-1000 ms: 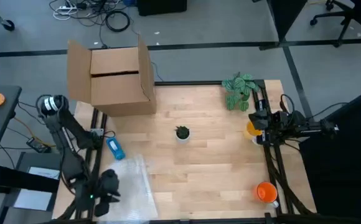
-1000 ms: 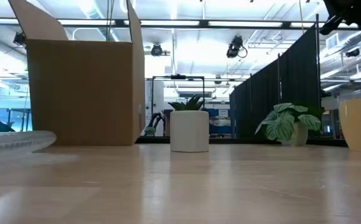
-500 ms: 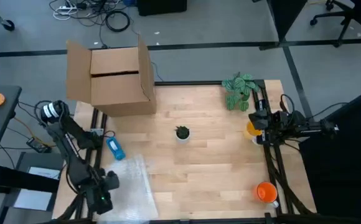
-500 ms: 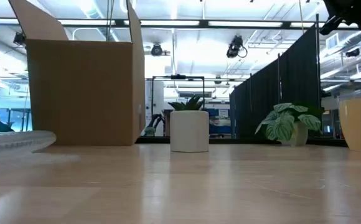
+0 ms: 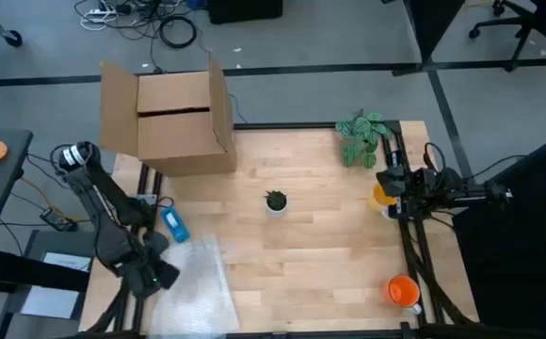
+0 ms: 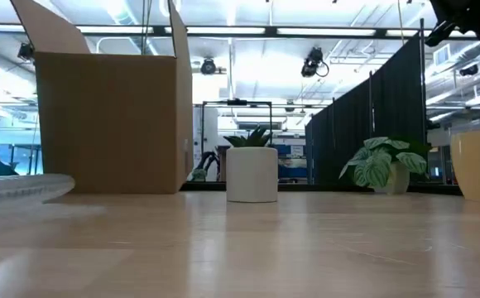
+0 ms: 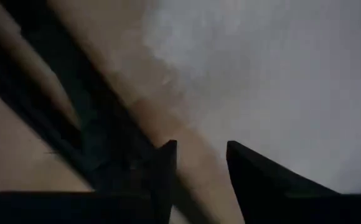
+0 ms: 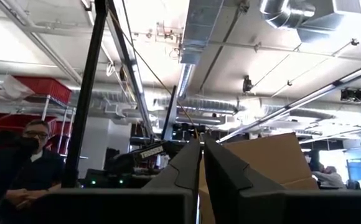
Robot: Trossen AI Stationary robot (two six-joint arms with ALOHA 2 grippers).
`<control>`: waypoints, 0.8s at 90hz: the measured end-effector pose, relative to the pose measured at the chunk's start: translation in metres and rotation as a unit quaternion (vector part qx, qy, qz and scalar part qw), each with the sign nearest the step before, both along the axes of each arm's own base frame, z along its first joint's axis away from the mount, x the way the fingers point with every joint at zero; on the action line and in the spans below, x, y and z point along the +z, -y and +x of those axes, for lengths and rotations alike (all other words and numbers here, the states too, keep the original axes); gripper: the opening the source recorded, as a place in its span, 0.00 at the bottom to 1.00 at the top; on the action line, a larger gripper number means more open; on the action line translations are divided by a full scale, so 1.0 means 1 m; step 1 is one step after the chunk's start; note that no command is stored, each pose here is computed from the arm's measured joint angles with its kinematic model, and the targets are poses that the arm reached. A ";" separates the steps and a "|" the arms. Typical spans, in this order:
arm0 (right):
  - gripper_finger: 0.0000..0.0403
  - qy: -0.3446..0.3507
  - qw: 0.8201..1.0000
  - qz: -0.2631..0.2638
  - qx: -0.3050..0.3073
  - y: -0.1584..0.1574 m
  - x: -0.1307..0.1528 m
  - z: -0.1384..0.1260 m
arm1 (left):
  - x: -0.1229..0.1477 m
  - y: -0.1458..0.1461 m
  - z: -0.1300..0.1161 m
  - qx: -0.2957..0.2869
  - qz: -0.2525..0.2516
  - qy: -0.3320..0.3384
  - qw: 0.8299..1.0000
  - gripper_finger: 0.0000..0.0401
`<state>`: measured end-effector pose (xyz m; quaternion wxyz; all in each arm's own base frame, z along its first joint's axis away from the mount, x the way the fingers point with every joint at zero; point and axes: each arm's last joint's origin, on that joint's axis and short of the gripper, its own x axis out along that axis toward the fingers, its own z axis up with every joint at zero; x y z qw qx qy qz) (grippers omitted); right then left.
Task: Wrap mug
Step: Prepare the transparent bubble wrap
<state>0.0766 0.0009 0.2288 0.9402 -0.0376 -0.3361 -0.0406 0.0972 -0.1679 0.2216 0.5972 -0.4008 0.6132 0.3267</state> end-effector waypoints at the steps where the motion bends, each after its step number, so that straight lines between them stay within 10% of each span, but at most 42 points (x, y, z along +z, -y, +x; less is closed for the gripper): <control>1: 0.00 0.000 1.000 0.000 0.000 0.000 0.000 0.000 | 0.000 0.000 0.000 0.001 0.001 -0.002 1.000 0.32; 18: 0.00 0.000 1.000 0.000 0.000 0.000 0.000 0.000 | -0.009 0.000 0.001 0.082 0.043 -0.041 0.995 0.32; 72: 0.00 0.012 0.997 0.025 -0.074 0.005 0.002 -0.002 | -0.047 -0.006 0.000 0.064 0.036 -0.074 0.995 0.32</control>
